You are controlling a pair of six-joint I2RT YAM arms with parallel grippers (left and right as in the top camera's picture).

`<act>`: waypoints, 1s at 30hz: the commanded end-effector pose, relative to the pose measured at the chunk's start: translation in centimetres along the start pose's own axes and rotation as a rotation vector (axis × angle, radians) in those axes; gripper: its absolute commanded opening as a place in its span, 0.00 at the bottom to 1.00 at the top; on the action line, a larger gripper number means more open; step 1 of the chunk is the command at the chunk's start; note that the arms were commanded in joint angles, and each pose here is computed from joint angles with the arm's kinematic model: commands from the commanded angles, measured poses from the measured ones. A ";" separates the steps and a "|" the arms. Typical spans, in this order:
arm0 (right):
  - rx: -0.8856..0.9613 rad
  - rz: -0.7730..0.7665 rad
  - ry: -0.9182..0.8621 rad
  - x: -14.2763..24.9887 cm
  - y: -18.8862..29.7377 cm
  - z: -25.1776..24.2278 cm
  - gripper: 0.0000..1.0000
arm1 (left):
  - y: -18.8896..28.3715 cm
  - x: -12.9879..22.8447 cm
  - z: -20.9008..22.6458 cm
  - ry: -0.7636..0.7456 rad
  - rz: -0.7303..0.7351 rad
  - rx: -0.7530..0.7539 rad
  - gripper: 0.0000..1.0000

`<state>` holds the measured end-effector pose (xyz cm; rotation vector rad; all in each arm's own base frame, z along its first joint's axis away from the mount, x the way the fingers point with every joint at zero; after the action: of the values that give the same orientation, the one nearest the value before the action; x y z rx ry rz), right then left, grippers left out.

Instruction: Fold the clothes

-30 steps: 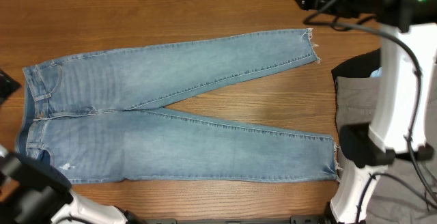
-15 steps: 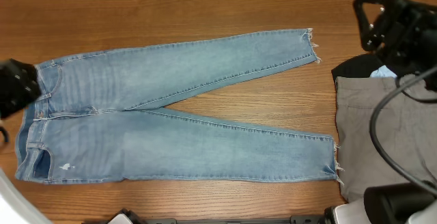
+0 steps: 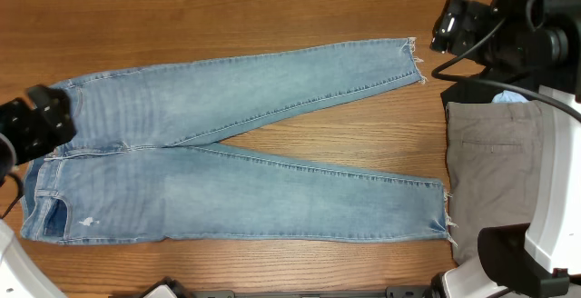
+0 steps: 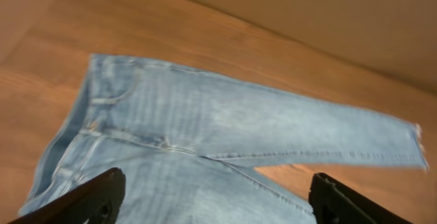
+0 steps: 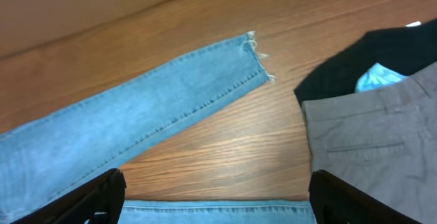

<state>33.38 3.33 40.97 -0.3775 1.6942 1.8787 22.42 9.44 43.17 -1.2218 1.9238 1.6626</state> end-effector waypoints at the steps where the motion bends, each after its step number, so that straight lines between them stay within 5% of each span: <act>1: -0.081 -0.070 0.023 0.5 3.5 0.6 0.90 | 0.1 0.4 -2.4 -0.128 0.004 0.100 0.93; 14: -0.408 -0.363 0.448 4.8 15.6 3.2 0.92 | -0.1 0.3 -4.4 -0.189 -0.005 0.174 1.00; 20: -0.359 -0.409 0.324 4.6 16.8 2.1 1.00 | -0.1 0.3 -4.5 -0.187 -0.002 0.179 1.00; 30: -0.367 -0.240 0.168 5.2 14.0 2.3 1.00 | -0.1 0.4 -4.5 -0.185 0.001 0.179 1.00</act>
<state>20.96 5.91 50.12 -0.9298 1.3575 1.9742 23.81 5.82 43.76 -0.9985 1.9244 1.5344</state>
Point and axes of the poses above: each gripper's point midway between its finger pads, its own y axis back along the fingers, its own z axis along the line the jaws close on, x = y × z, the point moved 4 cm from there along y, back along the fingers, and after that the axes turned 3 degrees about y, right-handed, at the moved point
